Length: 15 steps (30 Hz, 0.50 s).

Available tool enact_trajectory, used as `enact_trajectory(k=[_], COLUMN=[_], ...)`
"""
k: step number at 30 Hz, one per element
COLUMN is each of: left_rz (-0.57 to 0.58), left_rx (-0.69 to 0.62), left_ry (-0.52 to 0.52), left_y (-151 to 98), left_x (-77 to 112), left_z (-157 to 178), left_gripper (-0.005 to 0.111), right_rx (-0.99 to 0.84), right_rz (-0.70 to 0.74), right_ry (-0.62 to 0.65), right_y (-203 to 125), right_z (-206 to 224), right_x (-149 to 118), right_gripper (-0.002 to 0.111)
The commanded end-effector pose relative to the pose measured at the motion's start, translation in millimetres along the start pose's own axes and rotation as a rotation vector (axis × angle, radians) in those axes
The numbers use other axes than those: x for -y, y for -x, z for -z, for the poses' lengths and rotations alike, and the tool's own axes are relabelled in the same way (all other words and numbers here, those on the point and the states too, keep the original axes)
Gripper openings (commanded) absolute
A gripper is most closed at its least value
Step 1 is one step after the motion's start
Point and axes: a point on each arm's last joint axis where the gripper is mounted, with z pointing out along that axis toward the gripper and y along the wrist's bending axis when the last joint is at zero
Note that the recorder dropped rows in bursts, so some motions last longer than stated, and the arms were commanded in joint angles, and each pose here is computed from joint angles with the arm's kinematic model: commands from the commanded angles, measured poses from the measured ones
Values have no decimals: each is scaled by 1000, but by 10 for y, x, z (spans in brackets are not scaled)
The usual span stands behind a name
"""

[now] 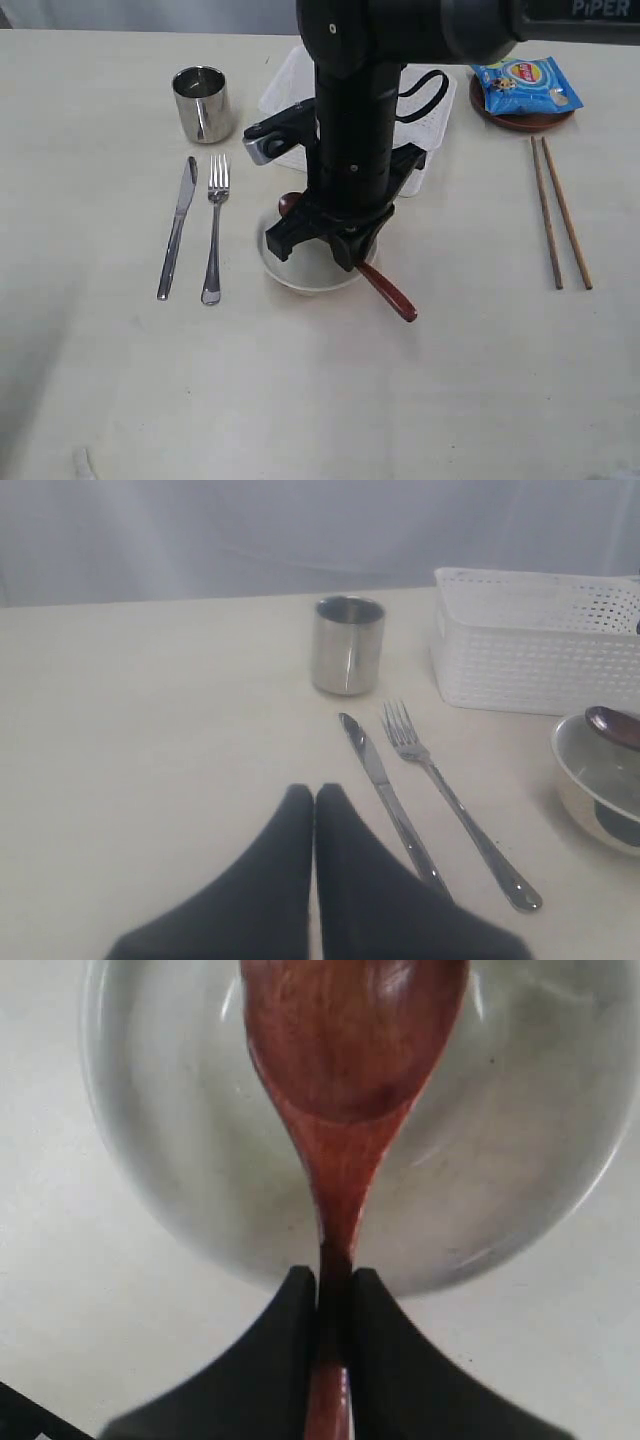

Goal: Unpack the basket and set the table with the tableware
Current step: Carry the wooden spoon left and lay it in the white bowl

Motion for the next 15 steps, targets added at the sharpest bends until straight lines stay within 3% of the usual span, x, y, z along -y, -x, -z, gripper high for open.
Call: enact_trajectory(k=[1,7,15], left_rz=[-5,-4,-4], left_rx=[1,1,1], left_ry=[-4,-5,-5], left_y=[-8,-8,-8], left_x=[1,2,2], left_z=[-1,-1,-1], left_gripper=[0,0,0], right_rx=[3,3,6], right_rz=[-3,-3,-3], right_ry=[1,1,1], right_y=[-4,-4,0], right_z=[13,13,18], right_x=[-6,-6,-6], right_gripper=[0,2,38])
